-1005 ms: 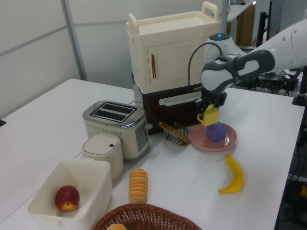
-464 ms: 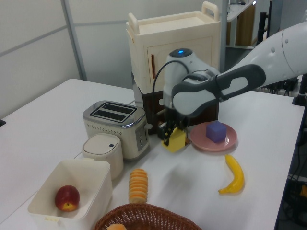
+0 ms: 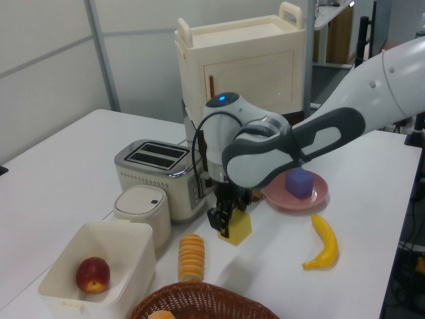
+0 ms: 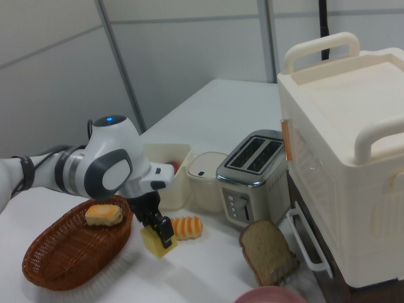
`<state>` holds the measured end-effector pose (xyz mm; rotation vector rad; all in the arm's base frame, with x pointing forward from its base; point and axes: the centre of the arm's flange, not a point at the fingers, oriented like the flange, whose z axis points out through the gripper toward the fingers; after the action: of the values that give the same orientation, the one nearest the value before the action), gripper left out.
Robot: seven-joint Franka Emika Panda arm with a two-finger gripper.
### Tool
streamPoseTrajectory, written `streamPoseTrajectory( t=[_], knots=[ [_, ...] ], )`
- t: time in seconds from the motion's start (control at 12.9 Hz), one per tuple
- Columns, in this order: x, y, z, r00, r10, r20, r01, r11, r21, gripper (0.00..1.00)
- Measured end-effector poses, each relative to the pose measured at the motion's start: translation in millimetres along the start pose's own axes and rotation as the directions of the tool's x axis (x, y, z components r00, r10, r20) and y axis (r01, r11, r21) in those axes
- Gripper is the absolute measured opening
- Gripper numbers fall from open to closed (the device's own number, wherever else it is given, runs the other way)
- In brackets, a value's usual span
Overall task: Put the yellow cube on the table
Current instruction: 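Lift the yellow cube off the purple block and carry it away from the plate, then lower the yellow cube onto the bare table and open the gripper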
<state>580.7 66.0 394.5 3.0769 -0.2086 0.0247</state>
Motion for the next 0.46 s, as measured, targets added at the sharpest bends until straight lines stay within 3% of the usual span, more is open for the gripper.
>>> streamPoseTrajectory(
  t=[0.46],
  knots=[
    [-2,-12,34,0.998,-0.039,0.051,0.041,0.998,-0.038,0.64]
  ],
)
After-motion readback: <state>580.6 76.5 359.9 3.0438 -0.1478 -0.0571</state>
